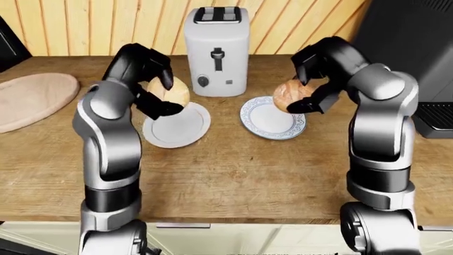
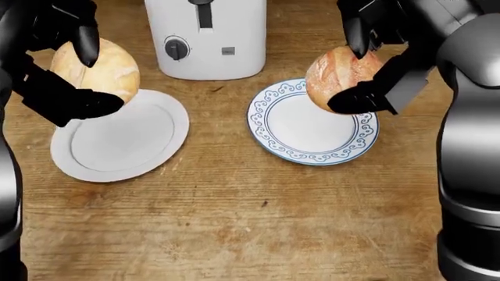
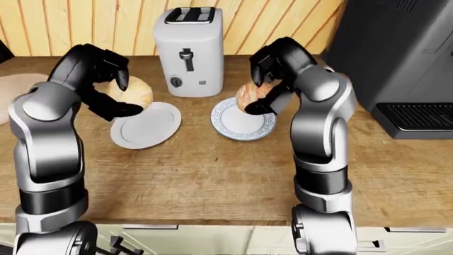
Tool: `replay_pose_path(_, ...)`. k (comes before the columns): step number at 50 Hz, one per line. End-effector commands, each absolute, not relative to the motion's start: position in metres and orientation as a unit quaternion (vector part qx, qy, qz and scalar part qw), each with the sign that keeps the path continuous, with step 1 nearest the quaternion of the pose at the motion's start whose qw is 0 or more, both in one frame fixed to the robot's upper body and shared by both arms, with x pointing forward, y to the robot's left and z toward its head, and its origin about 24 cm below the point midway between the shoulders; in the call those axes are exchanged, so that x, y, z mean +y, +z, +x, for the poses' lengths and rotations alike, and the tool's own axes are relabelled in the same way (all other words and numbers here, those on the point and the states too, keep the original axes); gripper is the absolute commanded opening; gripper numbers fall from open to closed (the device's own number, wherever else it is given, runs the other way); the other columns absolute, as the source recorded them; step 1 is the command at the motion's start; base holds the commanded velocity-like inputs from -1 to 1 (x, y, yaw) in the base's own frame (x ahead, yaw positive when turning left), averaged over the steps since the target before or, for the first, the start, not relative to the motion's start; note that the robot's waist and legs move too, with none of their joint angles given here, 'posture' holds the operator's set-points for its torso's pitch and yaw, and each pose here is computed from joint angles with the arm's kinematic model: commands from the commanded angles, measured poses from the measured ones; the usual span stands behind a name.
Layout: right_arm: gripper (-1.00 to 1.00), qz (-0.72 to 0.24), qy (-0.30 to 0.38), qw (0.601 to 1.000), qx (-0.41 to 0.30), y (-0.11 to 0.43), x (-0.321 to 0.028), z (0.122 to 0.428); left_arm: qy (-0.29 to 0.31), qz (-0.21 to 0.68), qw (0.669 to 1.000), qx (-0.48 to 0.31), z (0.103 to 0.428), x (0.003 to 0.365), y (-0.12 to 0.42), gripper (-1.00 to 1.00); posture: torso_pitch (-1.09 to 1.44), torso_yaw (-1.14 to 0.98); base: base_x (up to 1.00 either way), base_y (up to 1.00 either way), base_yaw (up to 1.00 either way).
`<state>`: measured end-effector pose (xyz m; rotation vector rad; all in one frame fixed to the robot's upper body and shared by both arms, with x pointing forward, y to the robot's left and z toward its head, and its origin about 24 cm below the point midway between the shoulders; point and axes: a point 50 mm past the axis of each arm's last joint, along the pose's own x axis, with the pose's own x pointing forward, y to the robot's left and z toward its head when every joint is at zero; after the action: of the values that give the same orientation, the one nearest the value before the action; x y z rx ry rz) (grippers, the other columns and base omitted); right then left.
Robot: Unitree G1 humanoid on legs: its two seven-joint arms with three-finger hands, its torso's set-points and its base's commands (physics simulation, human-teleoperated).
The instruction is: Place all breads on the cutting board.
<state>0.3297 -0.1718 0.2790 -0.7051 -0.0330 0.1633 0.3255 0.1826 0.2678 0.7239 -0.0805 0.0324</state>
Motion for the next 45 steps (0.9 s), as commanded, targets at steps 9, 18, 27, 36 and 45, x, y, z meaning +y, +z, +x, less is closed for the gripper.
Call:
replay_pose_path(9, -1.00, -0.350, 0.063, 0.933, -0.059, 0.298, -0.168, 0.324, 0.034, 0.357, 0.930, -0.076, 0.319, 0.184, 0.286, -1.00, 0.00, 0.00, -0.79, 0.40, 0.00)
replay_pose_path(18, -1.00, -0.352, 0.067, 0.932, -0.055, 0.291, -0.164, 0.325, 0.031, 0.355, 0.931, -0.077, 0.318, 0.185, 0.282, -1.00, 0.00, 0.00, 0.03, 0.25, 0.00)
replay_pose_path(27, -1.00, -0.341, 0.066, 0.936, -0.056, 0.292, -0.164, 0.326, 0.032, 0.355, 0.931, -0.076, 0.318, 0.185, 0.282, -1.00, 0.00, 0.00, 0.26, 0.45, 0.00)
replay_pose_path(36, -1.00, -0.329, 0.057, 0.940, -0.064, 0.292, -0.165, 0.329, 0.031, 0.355, 0.931, -0.078, 0.318, 0.183, 0.280, -1.00, 0.00, 0.00, 0.26, 0.38, 0.11)
replay_pose_path(45, -1.00, -0.326, 0.059, 0.941, -0.064, 0.292, -0.164, 0.329, 0.031, 0.356, 0.931, -0.076, 0.319, 0.184, 0.280, -1.00, 0.00, 0.00, 0.26, 0.21, 0.78)
